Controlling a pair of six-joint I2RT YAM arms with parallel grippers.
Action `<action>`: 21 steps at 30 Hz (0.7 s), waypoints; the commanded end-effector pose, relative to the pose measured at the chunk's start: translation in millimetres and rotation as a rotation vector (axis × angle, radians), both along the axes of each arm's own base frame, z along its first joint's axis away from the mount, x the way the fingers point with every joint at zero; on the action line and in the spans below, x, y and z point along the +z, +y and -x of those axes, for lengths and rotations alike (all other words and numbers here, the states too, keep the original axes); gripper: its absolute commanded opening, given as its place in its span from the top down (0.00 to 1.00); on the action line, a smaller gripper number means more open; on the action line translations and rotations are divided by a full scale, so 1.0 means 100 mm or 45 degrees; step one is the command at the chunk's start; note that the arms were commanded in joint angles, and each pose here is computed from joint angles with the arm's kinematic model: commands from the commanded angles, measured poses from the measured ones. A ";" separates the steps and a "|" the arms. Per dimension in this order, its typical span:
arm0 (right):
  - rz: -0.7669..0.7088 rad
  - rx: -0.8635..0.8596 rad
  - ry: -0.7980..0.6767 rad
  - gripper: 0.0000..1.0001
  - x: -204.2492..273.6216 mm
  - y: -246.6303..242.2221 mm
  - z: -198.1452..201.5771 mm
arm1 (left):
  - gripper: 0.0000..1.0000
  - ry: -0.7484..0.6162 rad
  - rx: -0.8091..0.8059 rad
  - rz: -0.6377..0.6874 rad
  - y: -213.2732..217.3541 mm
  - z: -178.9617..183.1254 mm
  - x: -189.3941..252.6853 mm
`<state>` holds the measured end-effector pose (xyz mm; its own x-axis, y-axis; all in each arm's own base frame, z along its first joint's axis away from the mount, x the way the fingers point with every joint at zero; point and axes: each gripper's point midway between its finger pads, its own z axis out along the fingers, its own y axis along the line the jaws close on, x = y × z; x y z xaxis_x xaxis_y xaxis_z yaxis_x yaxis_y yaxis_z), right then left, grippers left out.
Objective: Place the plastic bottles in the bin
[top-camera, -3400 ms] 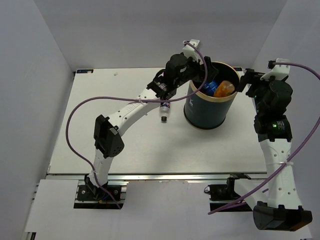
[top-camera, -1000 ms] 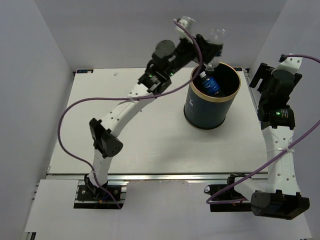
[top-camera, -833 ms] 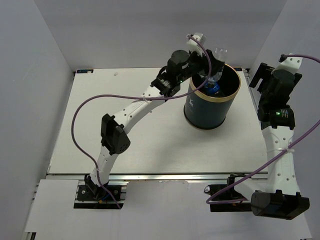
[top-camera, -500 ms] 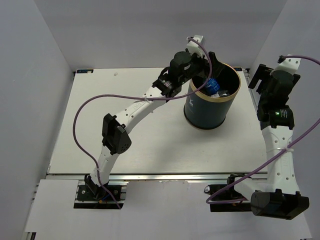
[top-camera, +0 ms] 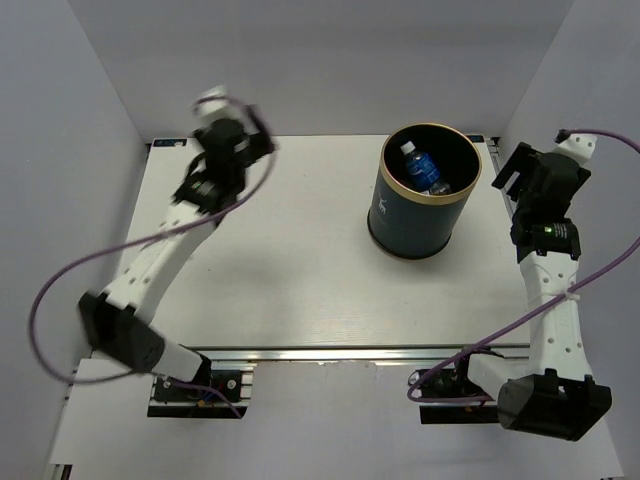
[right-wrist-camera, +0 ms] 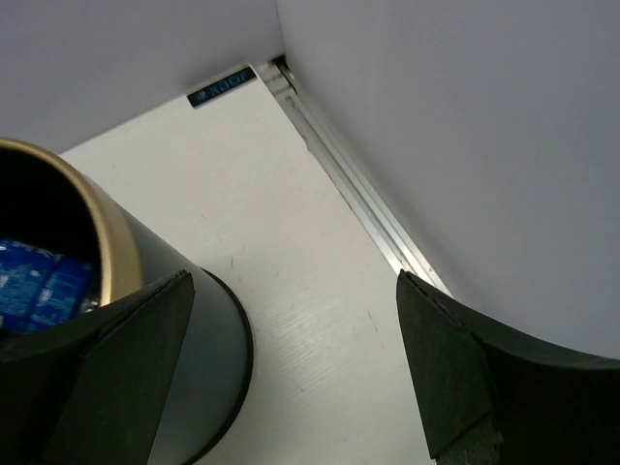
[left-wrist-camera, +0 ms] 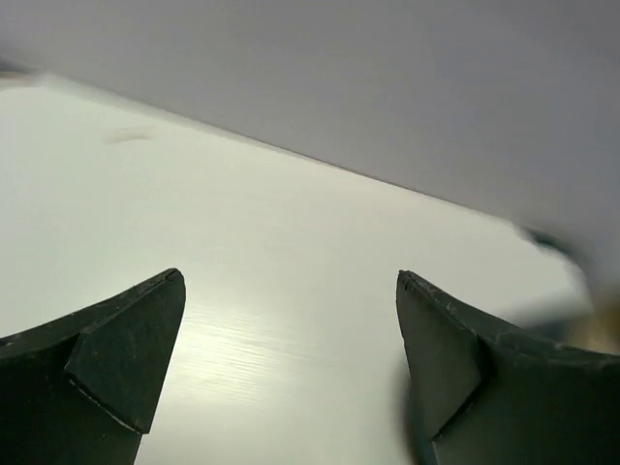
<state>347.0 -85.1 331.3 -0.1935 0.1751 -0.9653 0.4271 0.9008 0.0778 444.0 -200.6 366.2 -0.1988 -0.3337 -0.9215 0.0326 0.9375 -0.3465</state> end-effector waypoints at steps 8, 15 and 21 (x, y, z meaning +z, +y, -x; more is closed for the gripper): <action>-0.342 -0.193 -0.078 0.11 -0.64 -0.01 0.46 | 0.02 0.045 0.912 0.210 2.10 1.58 -0.80; -0.298 -0.120 -0.266 0.11 -0.40 0.06 0.65 | 0.02 0.098 0.961 0.151 2.13 1.56 -0.89; -0.305 -0.040 -0.252 0.11 -0.40 0.15 0.60 | 0.02 0.170 0.969 0.070 2.11 1.49 -1.06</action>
<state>278.4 -74.2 276.6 -0.0367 0.4036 -0.9142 0.4586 0.8196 0.3435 297.3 6.0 254.2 -0.0221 -0.4726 -0.8810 -0.6425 0.6818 -0.3497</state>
